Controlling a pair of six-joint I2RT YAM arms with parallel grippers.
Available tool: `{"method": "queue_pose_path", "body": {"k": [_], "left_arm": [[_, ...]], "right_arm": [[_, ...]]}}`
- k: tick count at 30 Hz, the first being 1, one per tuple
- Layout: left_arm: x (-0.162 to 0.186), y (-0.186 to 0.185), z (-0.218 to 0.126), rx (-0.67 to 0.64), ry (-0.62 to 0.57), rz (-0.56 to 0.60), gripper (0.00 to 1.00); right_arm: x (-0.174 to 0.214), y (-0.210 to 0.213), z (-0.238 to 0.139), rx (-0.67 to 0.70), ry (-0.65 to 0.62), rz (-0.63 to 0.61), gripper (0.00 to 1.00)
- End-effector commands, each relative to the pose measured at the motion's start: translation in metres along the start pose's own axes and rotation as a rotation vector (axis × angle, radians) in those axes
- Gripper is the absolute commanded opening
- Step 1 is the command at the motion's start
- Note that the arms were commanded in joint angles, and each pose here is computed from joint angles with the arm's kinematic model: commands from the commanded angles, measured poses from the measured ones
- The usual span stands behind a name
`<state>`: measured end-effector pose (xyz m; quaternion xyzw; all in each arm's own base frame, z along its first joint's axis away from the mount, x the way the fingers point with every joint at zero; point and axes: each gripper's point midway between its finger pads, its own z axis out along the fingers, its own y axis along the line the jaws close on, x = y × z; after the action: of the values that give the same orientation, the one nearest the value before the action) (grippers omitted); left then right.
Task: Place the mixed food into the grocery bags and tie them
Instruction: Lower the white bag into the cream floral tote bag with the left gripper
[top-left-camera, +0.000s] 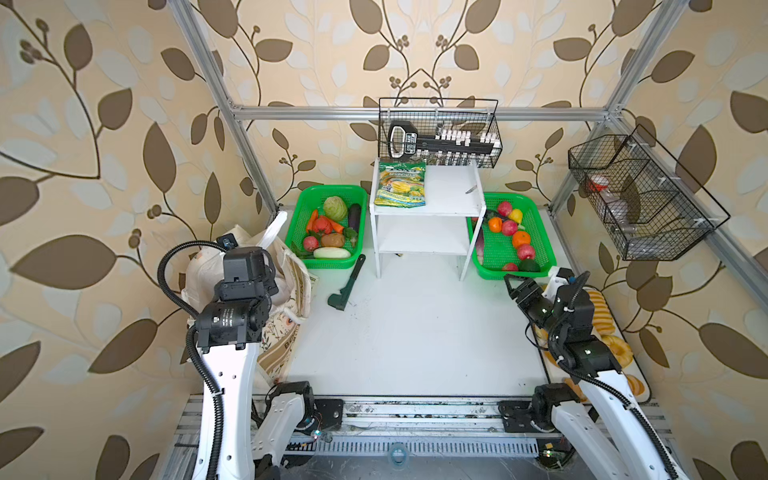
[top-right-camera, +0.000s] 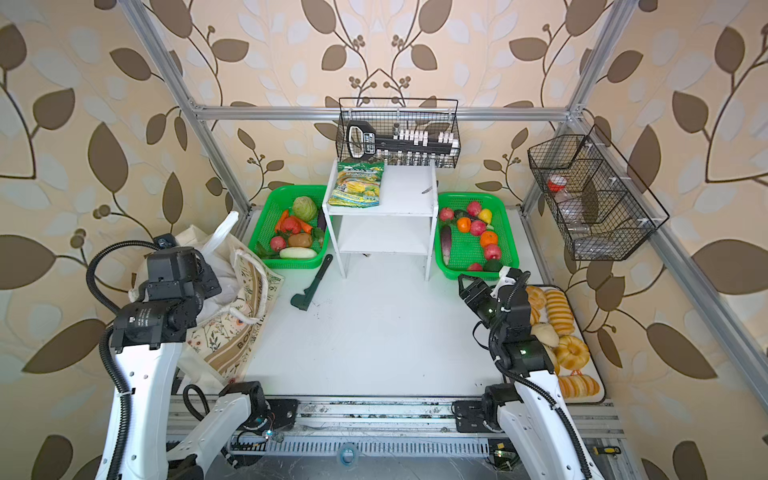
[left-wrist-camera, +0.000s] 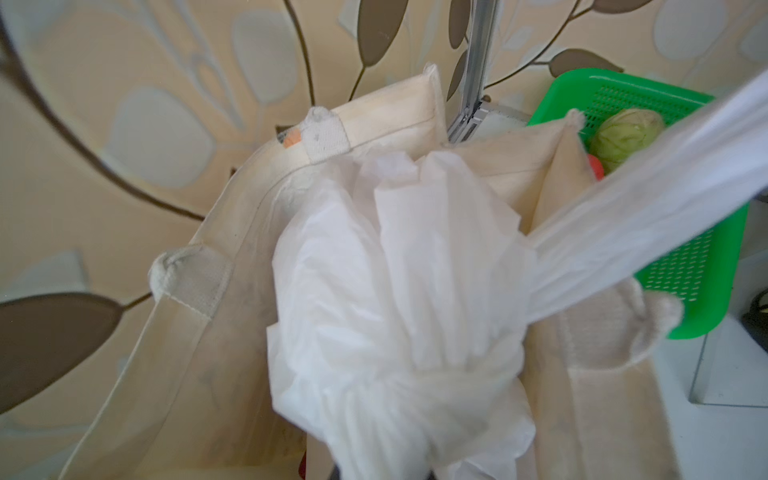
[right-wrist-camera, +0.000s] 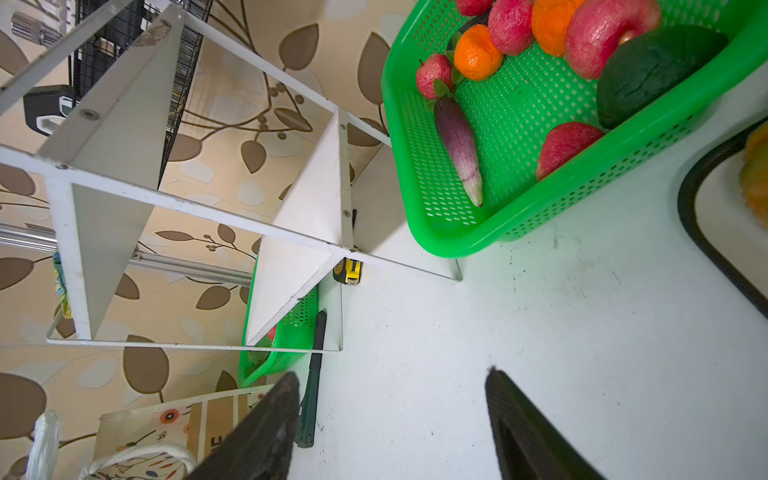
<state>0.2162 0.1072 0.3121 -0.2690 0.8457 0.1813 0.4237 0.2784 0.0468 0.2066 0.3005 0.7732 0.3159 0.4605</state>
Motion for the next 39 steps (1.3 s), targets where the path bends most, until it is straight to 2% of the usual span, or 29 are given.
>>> {"method": "queue_pose_path", "body": {"k": [1, 7, 10, 13, 16, 17, 18, 20, 24, 26, 28, 33, 39], "left_arm": [[-0.008, 0.013, 0.001, -0.087, -0.018, -0.063, 0.0], [-0.027, -0.003, 0.021, -0.067, -0.01, -0.05, 0.02], [-0.03, -0.007, 0.036, -0.064, 0.04, -0.099, 0.03], [-0.003, -0.013, 0.054, -0.035, 0.169, -0.169, 0.07], [0.019, -0.014, 0.062, -0.04, 0.219, -0.157, 0.14], [0.016, -0.009, 0.057, -0.058, 0.207, -0.159, 0.45], [0.008, -0.006, 0.052, -0.06, 0.182, -0.158, 0.6], [-0.021, 0.004, 0.032, -0.075, 0.087, -0.171, 0.73], [-0.076, 0.019, -0.003, -0.093, -0.09, -0.202, 0.74], [-0.088, 0.019, -0.005, -0.099, -0.117, -0.198, 0.72], [-0.089, 0.016, 0.005, -0.109, -0.098, -0.182, 0.65], [-0.056, 0.005, 0.05, -0.118, 0.016, -0.184, 0.48], [0.025, -0.003, 0.096, -0.123, 0.203, -0.261, 0.44]], "right_arm": [[-0.007, 0.015, -0.002, -0.038, -0.009, -0.003, 0.71], [-0.004, 0.017, -0.003, -0.045, 0.004, 0.0, 0.71], [-0.004, 0.015, -0.006, -0.039, -0.002, -0.01, 0.71], [-0.004, 0.013, -0.009, -0.035, -0.009, -0.017, 0.71], [-0.005, 0.01, -0.012, -0.023, -0.022, -0.022, 0.71], [-0.004, 0.008, -0.012, -0.021, -0.023, -0.019, 0.71], [-0.004, 0.008, -0.012, -0.022, -0.024, -0.017, 0.71], [-0.004, 0.008, -0.011, -0.027, -0.027, -0.012, 0.71], [-0.004, 0.011, -0.007, -0.034, -0.015, -0.009, 0.71], [-0.005, 0.013, -0.005, -0.04, -0.013, -0.005, 0.71], [-0.005, 0.015, -0.005, -0.045, -0.009, -0.002, 0.71], [-0.006, 0.015, -0.008, -0.038, -0.012, -0.021, 0.71], [-0.006, 0.012, -0.011, -0.028, -0.023, -0.029, 0.71]]}}
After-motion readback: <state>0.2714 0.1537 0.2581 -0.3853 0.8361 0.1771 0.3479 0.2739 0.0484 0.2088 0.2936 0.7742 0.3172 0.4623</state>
